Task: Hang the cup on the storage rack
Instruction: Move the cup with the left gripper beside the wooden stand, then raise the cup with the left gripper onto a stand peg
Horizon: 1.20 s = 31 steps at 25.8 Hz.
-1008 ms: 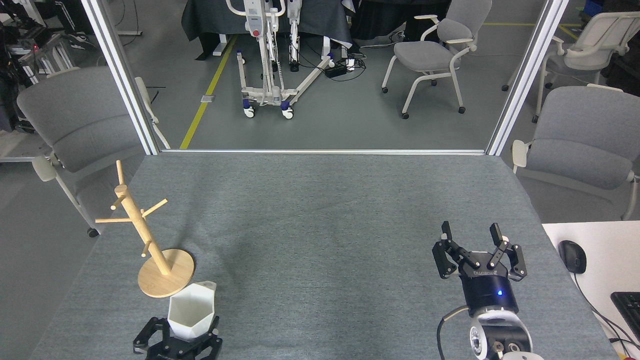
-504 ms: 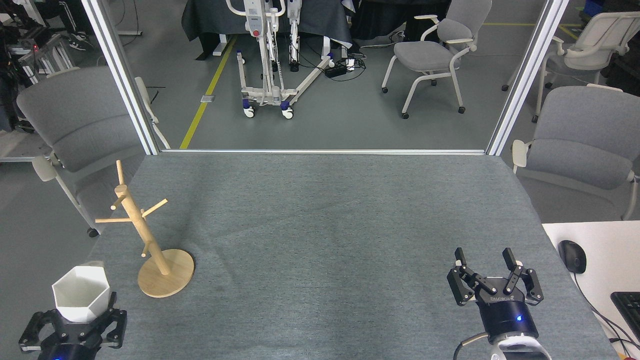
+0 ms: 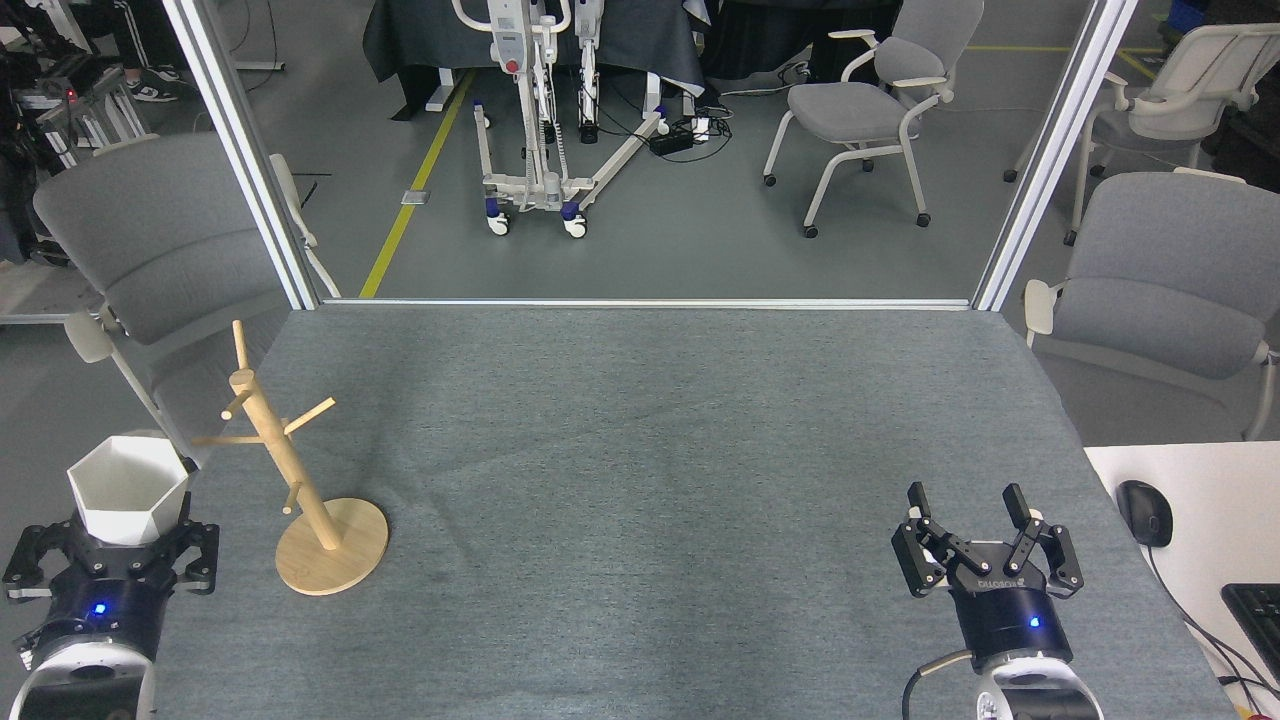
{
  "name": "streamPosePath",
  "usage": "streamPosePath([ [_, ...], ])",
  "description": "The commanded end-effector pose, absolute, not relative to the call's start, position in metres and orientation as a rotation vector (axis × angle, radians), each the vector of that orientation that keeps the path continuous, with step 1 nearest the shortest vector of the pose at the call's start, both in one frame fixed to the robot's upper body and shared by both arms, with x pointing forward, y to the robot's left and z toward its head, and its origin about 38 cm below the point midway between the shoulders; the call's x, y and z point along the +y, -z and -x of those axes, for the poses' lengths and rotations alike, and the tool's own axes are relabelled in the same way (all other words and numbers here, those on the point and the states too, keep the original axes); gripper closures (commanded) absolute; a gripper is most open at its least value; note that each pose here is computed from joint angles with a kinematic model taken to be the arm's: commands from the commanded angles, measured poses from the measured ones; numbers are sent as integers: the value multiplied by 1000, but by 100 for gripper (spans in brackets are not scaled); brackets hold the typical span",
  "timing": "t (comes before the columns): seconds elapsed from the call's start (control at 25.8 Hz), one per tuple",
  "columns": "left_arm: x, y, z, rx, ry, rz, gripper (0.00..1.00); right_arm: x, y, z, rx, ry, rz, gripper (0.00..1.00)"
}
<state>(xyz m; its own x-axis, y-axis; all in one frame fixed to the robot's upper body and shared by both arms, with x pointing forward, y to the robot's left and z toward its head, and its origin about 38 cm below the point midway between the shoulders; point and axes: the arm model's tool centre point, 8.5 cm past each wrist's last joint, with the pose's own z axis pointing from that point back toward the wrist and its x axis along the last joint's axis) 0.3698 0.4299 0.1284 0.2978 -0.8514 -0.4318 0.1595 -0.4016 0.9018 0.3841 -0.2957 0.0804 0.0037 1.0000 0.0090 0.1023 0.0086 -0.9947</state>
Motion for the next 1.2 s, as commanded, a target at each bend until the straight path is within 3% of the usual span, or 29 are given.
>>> streamPosePath([
  [0.0,429,-136,-377,-617,1304,-1605,100,-296,-82,-385,-1289,-1151,1283,0],
  [0.39,414,-124,-390,-569,1345,-1590,100,-297,-89,-409,-1295,-1137,1284,0],
  [1.09,390,-109,-398,-590,1419,-1555,100,-295,-74,-401,-1269,-1153,1256,0],
  [1.16,390,-103,-398,-585,1422,-1539,76,-296,-75,-402,-1268,-1154,1260,0],
])
